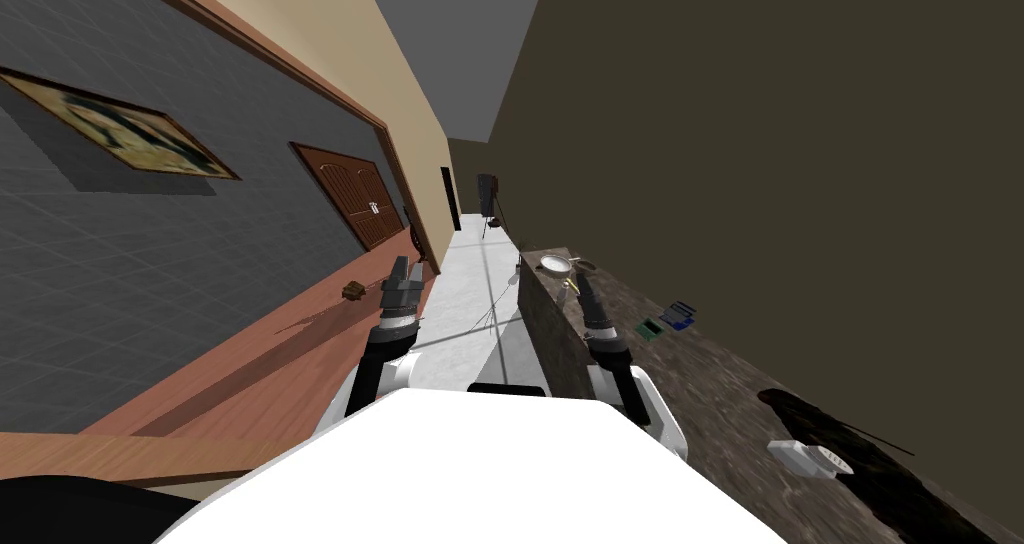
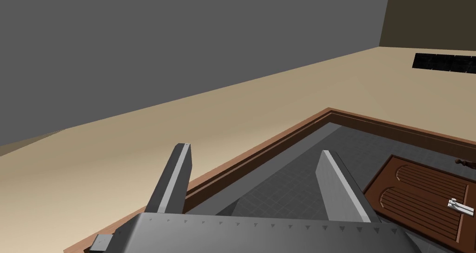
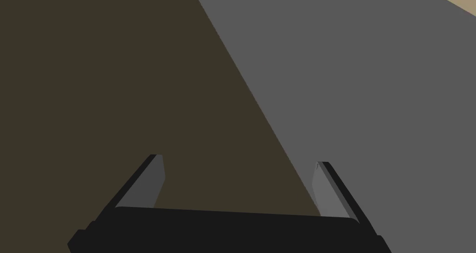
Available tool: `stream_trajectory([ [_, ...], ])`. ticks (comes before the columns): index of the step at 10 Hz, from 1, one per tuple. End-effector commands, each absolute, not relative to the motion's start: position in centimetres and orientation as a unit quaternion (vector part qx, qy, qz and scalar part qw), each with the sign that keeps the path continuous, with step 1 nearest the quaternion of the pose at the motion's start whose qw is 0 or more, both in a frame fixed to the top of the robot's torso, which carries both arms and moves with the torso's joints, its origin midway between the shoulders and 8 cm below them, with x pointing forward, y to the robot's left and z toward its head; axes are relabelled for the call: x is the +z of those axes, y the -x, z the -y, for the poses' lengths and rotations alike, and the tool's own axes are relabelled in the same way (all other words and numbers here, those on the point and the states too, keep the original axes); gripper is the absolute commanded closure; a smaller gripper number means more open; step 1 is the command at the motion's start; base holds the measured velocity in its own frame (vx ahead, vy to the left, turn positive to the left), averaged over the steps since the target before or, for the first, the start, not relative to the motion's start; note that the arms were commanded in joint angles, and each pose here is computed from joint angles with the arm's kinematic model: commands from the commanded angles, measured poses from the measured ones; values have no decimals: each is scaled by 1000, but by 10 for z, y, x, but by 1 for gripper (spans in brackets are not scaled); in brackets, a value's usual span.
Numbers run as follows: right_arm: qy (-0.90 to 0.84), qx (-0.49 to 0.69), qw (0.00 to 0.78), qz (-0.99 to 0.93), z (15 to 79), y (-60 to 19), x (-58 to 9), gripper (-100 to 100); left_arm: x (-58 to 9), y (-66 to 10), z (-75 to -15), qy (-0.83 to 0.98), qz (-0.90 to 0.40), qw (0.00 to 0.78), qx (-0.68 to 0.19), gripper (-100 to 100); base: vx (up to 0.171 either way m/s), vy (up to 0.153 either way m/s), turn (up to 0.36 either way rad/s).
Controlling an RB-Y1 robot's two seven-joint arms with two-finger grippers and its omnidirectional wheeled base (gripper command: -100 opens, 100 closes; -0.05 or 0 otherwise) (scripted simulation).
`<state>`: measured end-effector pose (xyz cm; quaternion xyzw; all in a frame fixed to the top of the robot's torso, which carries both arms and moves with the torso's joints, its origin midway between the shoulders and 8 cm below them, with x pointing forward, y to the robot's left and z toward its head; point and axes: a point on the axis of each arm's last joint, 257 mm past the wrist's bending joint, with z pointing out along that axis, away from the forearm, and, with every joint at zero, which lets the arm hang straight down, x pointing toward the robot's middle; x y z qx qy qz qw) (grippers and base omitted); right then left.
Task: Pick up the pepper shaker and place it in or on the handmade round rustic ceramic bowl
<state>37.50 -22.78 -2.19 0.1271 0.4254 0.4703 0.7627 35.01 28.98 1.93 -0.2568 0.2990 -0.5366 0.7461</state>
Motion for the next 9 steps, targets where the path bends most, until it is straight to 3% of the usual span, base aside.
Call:
stream_trajectory([
  [1, -121, 447, 761, -454, 224, -385, -42, -100, 19, -350, -290, 257, -299, 746, -537, 0, -14, 104, -30],
  [9, -88, 316, 746, -580, 243, -430, -145, -100, 19, -350, -290, 257, -299, 746, -537, 0, 14, 101, -37],
])
